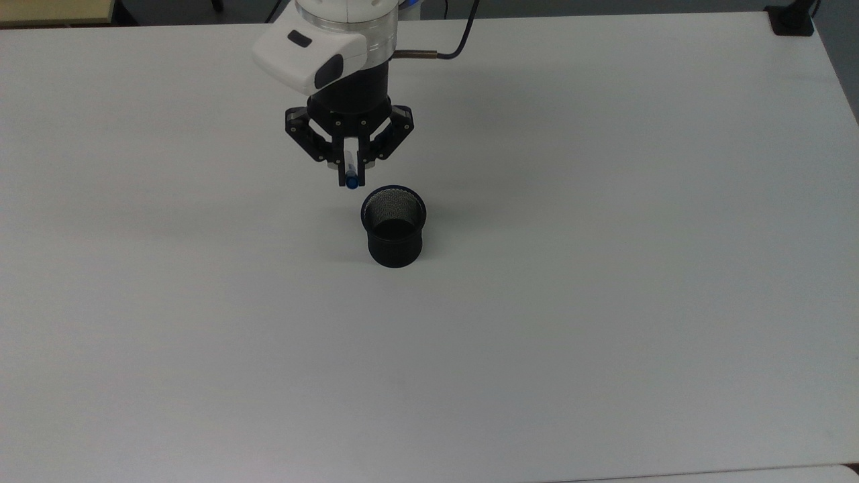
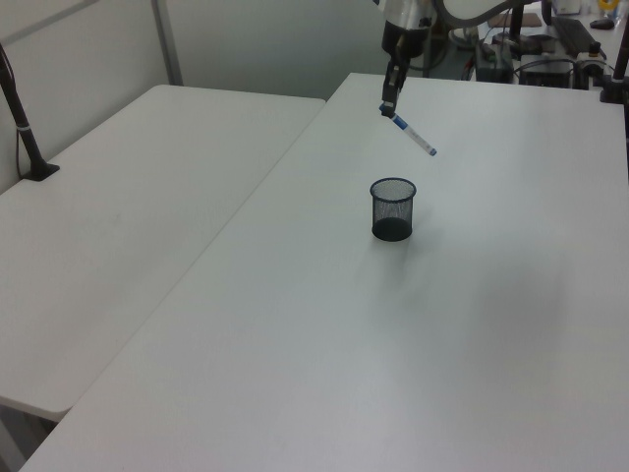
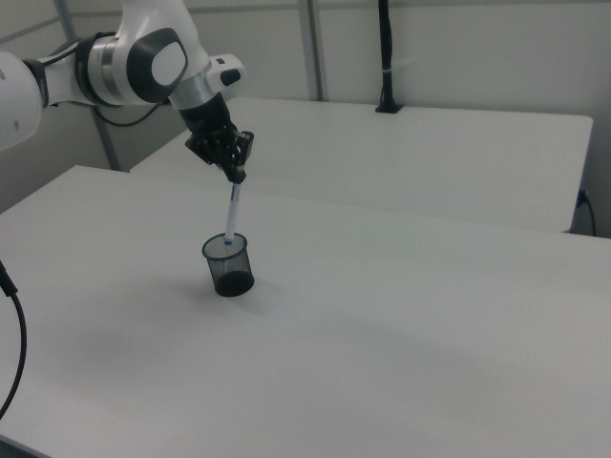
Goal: Insert the marker
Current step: 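Lower the marker into the mesh cup and open the gripper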
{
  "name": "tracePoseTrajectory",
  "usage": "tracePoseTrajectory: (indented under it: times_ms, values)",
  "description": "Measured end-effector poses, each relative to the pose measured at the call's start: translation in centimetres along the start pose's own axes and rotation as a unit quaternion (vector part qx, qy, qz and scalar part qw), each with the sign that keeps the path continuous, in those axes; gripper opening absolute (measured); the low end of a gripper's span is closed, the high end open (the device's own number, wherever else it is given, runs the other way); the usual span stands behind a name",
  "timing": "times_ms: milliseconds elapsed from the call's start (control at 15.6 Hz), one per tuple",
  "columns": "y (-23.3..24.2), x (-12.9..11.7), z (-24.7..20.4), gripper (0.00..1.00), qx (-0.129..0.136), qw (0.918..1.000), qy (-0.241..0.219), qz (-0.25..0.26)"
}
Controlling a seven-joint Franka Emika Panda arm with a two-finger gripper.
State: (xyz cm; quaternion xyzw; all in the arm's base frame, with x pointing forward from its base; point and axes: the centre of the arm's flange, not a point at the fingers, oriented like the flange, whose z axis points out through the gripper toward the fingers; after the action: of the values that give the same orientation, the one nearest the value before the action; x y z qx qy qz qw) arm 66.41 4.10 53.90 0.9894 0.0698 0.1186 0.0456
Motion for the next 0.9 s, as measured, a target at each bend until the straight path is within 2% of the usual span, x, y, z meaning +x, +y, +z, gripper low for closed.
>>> tracePoseTrajectory:
  times_ms: [256, 641, 897]
  values:
    - [0.0, 1.2, 0.2, 0.17, -0.001, 0.9983, 0.046, 0.034]
    - [-1.2, 2.3, 4.0, 0.17, 0.006, 0.9941, 0.06, 0.089]
    - [-2.8, 2.5, 6.0, 0.17, 0.009, 0.9945, 0.051, 0.091]
